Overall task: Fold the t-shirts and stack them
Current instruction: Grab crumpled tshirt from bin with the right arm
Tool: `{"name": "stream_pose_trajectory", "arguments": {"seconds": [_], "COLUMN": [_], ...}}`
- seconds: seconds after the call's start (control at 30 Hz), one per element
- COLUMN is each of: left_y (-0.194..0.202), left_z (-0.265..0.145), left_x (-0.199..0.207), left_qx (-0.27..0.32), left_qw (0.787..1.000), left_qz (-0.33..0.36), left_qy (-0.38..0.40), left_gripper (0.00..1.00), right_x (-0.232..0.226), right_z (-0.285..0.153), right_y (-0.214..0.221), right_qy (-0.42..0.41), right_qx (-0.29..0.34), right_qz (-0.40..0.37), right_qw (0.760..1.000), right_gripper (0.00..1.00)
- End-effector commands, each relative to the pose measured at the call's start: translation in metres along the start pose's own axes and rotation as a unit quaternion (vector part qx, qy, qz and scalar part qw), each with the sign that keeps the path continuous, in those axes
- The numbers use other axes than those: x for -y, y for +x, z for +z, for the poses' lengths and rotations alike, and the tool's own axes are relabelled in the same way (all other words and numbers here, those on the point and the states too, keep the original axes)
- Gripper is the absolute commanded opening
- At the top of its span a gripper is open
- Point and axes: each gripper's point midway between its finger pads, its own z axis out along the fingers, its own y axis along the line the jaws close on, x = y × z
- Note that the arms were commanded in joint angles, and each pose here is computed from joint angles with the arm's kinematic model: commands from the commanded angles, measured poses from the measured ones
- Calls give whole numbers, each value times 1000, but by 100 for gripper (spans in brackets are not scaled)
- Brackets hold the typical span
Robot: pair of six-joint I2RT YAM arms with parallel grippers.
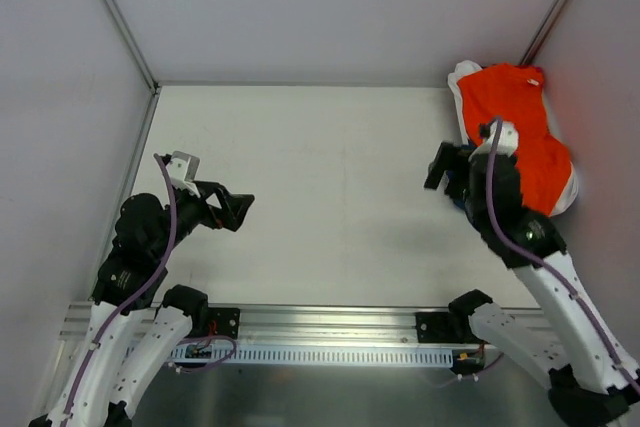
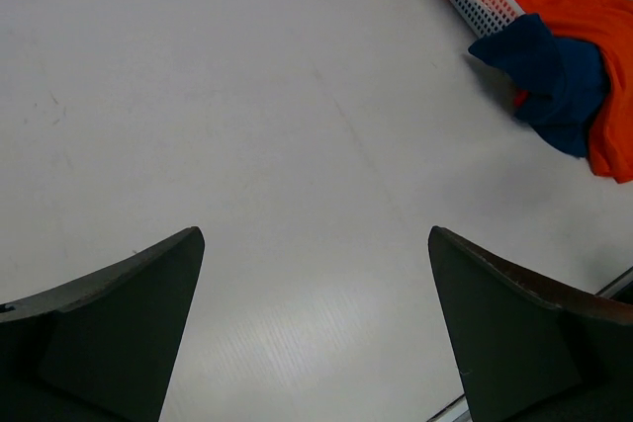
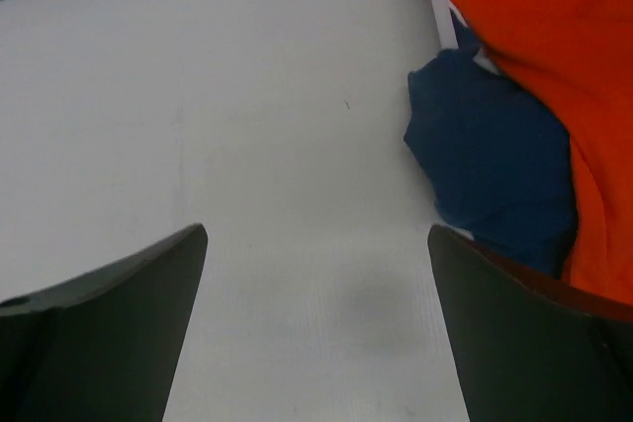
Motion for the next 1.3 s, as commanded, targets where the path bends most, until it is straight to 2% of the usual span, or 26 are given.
{"name": "stream_pose_trajectory", "arguments": {"seconds": [0.0,0.03,0.07,0.1,0.2,0.27,0.33,0.43,0.47,0.57,0.83,1.07,1.17,1.27], "left_y": [-5,-5,-5,-5,-5,-3,-2,-2,-2,0,3,6,10,12], "left_z": [-1,-1,-1,-2,-1,0,2,3,3,4,6,9,12,14], "left_x": [-1,-1,-1,0,1,1,2,3,4,5,7,10,12,13], "left_qx": [10,11,11,12,12,9,5,0,0,-1,-9,-18,-28,-33], "left_qw": [1000,1000,1000,1000,1000,1000,1000,1000,1000,1000,1000,999,999,998], "left_qz": [15,15,16,17,18,18,16,16,15,14,12,10,8,8], "left_qy": [-2,-3,-2,0,6,6,8,14,16,18,27,36,41,45], "left_gripper": [99,99,99,99,99,99,99,99,99,99,99,99,99,99], "right_x": [27,29,13,34,58,86,92,101,112,139,175,186,206,219], "right_z": [34,45,51,78,102,105,100,95,91,80,59,58,49,48], "right_y": [-41,-40,-37,-25,-9,22,55,84,106,126,118,111,110,122], "right_qy": [-8,-23,-85,-66,-31,47,66,100,136,209,305,323,367,376], "right_qx": [-33,-55,-91,-130,-177,-212,-221,-217,-232,-234,-179,-167,-157,-164], "right_qz": [102,146,170,203,220,202,207,220,214,192,197,199,194,238], "right_qw": [994,988,978,968,959,955,951,946,939,930,914,910,896,880], "right_gripper": [99,99,99,99,99,99,99,100,99,100,100,99,99,99]}}
